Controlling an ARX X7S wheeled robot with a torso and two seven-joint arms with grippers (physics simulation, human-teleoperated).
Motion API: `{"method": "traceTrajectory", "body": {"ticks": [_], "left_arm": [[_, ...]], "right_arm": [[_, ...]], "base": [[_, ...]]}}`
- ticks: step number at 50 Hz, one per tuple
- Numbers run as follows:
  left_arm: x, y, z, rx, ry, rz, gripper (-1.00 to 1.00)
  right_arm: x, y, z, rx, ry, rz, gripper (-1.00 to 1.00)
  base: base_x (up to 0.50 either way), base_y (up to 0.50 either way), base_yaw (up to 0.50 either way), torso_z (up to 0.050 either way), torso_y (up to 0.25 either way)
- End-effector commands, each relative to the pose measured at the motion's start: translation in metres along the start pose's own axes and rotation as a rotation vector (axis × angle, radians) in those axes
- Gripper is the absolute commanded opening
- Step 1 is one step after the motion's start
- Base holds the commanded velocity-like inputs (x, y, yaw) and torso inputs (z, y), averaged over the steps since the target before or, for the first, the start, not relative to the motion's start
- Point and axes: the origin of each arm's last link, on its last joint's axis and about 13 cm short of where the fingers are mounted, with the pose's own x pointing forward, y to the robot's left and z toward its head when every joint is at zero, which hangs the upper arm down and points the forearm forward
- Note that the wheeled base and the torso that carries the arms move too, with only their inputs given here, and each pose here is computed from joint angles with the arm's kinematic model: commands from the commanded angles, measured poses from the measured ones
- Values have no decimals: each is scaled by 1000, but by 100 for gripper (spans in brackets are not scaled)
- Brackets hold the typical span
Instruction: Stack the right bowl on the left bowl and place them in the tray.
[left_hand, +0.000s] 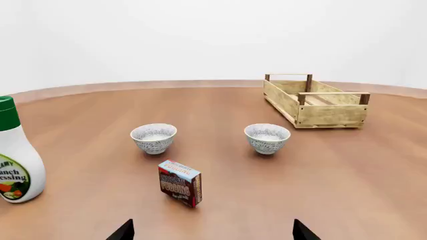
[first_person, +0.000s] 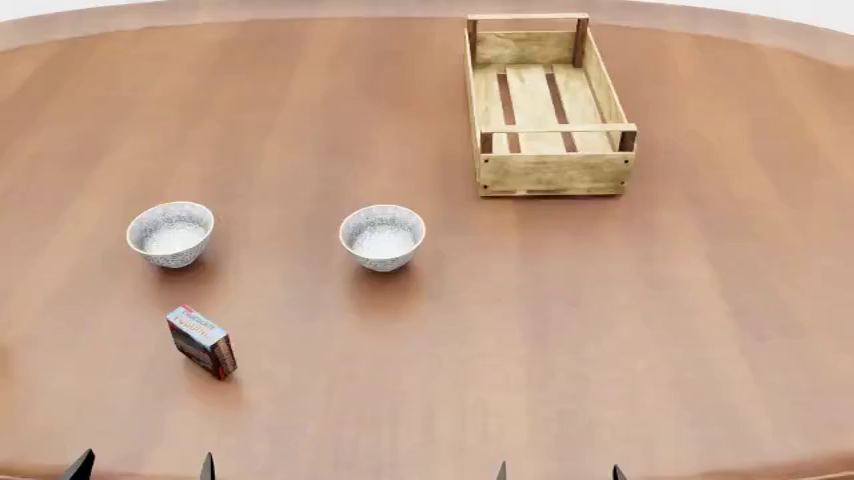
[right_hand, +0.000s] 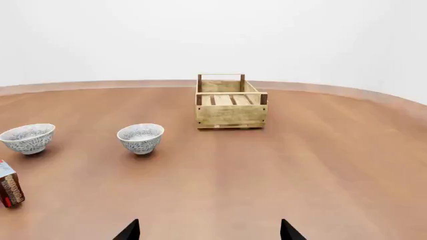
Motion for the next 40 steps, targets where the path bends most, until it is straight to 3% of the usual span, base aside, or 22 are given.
{"method": "traceTrajectory", "body": {"ticks": [1,9,11,15,23,40], "left_arm": [[0,0,0,-2,-3,-2,100],[2,1,-1,-18,-13,-4,100],[3,1,-1,-67,-20,-9,100],[4,1,-3,-17,-4,-14,100],[-13,1,-1,-30,-48,-30,100],[-28,2,44,-41,-180,-39,100]], "right_arm": [[0,0,0,-4,5,-5,100],[0,0,-1,-7,9,-8,100],[0,0,-1,-8,8,-8,100],[-4,-3,-1,-7,7,-22,100],[-21,-6,-3,9,12,-65,100],[-37,4,39,-8,-103,-29,100]], "base": [[0,0,0,0,0],[0,0,0,0,0],[0,0,0,0,0],[0,0,0,0,0],[0,0,0,0,0],[0,0,0,0,0]]}}
